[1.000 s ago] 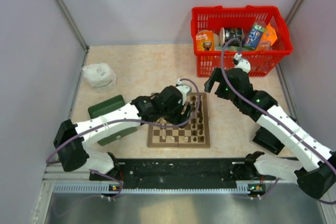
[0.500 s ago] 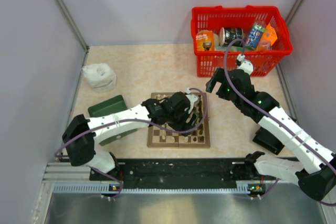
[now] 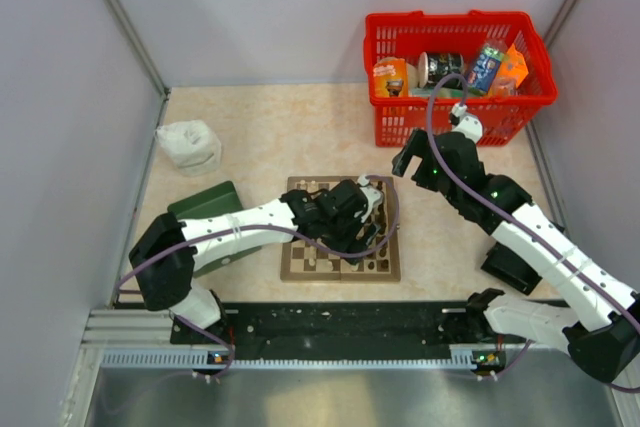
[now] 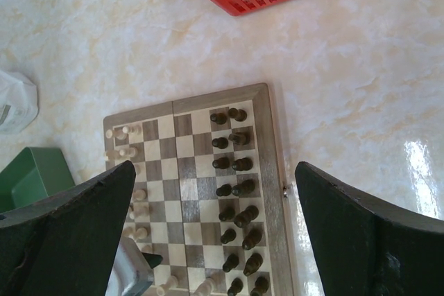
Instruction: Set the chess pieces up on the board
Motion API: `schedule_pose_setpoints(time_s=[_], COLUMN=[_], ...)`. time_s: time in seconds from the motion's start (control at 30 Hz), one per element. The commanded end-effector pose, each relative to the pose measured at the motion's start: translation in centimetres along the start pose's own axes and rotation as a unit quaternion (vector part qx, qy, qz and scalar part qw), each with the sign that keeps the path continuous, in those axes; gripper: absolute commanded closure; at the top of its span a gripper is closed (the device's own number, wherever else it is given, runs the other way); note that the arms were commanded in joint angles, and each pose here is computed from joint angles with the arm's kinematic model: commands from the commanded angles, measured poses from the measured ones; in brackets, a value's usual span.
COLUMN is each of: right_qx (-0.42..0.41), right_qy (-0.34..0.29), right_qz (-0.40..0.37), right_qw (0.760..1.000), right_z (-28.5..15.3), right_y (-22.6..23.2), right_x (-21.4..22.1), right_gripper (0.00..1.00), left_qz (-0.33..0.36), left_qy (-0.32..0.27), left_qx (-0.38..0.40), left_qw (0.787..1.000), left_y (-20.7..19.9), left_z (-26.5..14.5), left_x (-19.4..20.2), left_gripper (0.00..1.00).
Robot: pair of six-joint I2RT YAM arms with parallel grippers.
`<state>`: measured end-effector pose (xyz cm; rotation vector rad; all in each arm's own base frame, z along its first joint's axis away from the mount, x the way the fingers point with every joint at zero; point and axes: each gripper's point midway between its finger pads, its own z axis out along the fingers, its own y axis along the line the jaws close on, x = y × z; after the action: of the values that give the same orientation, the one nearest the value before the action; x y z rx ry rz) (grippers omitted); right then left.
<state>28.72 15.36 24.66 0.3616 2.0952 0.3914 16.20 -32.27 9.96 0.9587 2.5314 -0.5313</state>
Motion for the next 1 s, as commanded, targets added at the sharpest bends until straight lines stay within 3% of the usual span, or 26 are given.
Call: schedule_pose_setpoints(time_s=[0.0, 0.27, 0.43, 0.97], right_qx=[-0.002, 0.001, 0.002, 0.004], right_qy=[-0.012, -0.011, -0.006, -0.011], right_qz=[0.009, 0.009, 0.006, 0.007], right_qw=[1.0, 1.0, 1.0, 1.0], right_z=[-0.3, -0.3, -0.1, -0.2], right_y=[0.0, -0.4, -0.4, -0.6], right_x=[-0.8, -0.4, -0.1, -0.3], right_gripper=[0.01, 0.01, 0.01, 0.01], left_qz=[0.01, 0.021, 0.028, 0.017], left_qy=[-0.005, 0.016, 0.031, 0.025], left_qx=[0.006, 0.025, 0.04, 0.026], left_qw=[1.0, 0.999, 0.998, 0.999], left_y=[-0.5, -1.4, -2.1, -1.9], left_z=[-0.4, 0.3, 0.6, 2.6], left_x=[-0.6, 0.4, 1.4, 0.7], left_gripper=[0.19, 0.24, 0.35, 0.51])
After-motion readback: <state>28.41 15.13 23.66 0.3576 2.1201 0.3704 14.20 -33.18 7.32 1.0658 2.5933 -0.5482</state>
